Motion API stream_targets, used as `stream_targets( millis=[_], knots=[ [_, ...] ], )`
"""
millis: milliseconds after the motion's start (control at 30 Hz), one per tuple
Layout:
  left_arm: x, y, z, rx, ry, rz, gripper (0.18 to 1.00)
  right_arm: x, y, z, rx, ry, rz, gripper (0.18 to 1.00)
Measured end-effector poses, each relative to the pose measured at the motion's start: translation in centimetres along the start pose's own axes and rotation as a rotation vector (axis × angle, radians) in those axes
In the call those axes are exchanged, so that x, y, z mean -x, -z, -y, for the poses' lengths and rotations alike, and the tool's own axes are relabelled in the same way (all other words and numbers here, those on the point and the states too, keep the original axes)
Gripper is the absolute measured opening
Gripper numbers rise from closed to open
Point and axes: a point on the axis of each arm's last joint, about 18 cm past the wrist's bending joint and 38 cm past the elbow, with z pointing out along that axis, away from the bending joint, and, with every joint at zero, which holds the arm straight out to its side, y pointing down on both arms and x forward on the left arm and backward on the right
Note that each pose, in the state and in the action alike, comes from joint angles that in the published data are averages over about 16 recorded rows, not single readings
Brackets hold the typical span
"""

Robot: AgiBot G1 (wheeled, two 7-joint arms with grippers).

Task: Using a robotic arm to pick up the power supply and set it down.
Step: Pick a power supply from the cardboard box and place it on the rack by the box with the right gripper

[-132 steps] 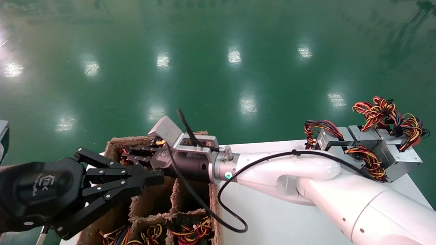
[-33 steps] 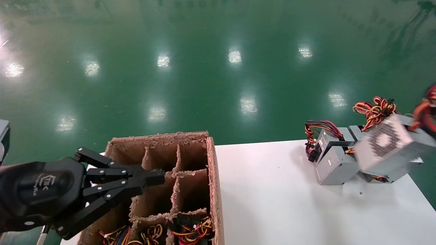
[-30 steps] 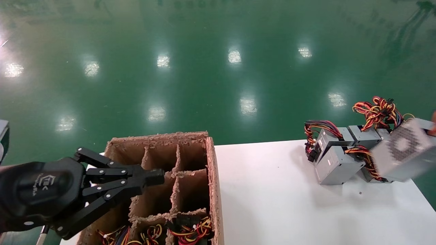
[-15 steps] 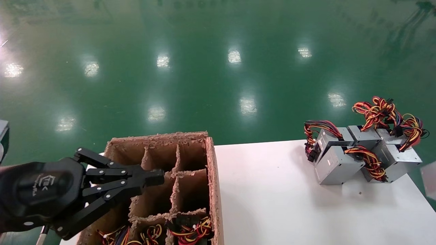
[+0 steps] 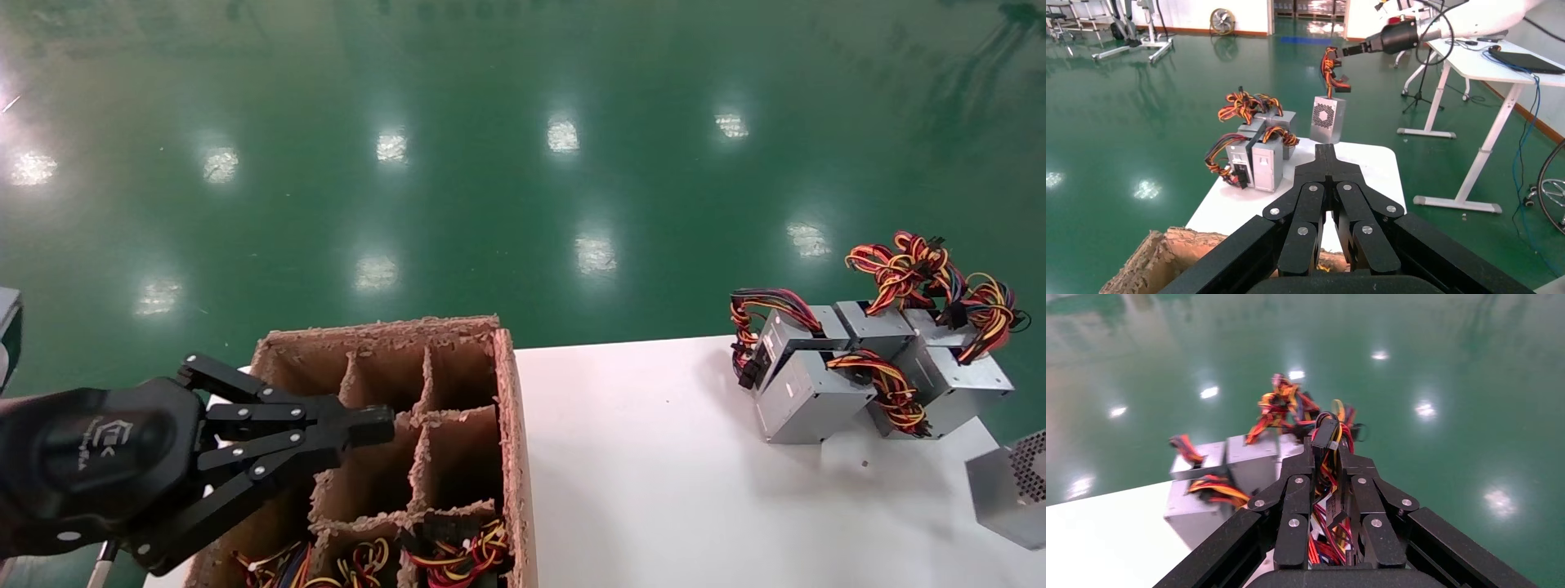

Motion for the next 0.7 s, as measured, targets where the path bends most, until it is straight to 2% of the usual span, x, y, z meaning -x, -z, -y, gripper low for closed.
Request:
stream_targets(
  millis=[300,700],
  knots=[
    [0.0,0.0,0.0,0.0,0.0,0.0,0.191,0.4,-3.2,-3.2,-0.055,-0.04,-0.062,0.241],
    [0.0,0.0,0.0,0.0,0.0,0.0,0.191,3.2,-8.3,-7.0,-0.126,-0.096,-0.109,0.241]
  ],
)
